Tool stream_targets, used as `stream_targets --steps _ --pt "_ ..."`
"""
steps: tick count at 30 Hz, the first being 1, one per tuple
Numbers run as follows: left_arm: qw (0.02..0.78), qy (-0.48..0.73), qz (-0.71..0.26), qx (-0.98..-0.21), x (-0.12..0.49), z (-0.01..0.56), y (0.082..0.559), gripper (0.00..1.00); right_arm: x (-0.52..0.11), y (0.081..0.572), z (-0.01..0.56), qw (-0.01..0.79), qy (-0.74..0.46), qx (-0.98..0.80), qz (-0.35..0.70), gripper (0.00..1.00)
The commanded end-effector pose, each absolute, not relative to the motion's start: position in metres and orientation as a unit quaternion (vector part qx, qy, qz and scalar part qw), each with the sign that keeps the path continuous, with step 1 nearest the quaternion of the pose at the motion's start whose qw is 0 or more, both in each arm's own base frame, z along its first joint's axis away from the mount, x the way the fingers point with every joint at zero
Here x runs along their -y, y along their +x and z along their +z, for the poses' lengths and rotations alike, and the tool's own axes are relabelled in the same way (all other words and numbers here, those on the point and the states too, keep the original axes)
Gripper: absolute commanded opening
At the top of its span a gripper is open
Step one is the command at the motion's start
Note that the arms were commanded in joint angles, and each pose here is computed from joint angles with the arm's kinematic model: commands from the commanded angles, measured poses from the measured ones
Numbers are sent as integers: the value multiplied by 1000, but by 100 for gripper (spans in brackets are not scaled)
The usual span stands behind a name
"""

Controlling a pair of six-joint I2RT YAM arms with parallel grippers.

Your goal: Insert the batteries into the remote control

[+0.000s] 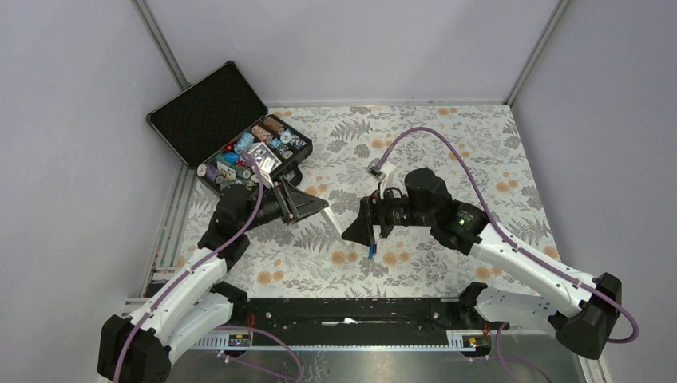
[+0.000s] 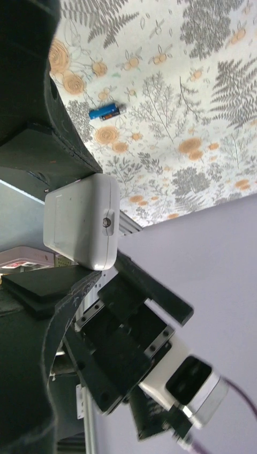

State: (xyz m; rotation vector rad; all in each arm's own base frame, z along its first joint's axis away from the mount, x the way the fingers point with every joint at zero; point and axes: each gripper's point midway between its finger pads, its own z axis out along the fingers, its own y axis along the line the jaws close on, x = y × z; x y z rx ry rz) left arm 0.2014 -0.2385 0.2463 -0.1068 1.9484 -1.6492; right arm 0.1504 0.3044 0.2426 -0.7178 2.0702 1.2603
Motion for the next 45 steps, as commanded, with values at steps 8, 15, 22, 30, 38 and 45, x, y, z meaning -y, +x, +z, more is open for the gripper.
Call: stream_targets --steps 8,15,22,30,38,45 --pt "319 -53 -585 -744 232 253 211 0 -317 163 229 344 -307 -806 370 72" --pt "312 -56 -583 -748 232 249 212 0 -327 166 219 348 -319 -815 338 64" --pt "310 -60 -578 -752 232 246 213 0 -339 163 211 351 -332 -820 307 57" --pt "311 -63 -577 -753 231 246 213 0 -343 165 199 357 -336 -830 266 44" --pt "304 -61 -579 -754 232 244 210 0 -336 172 191 366 -322 -842 232 0" --pt "298 -32 -593 -747 237 244 206 53 -327 169 195 373 -325 -837 234 0"
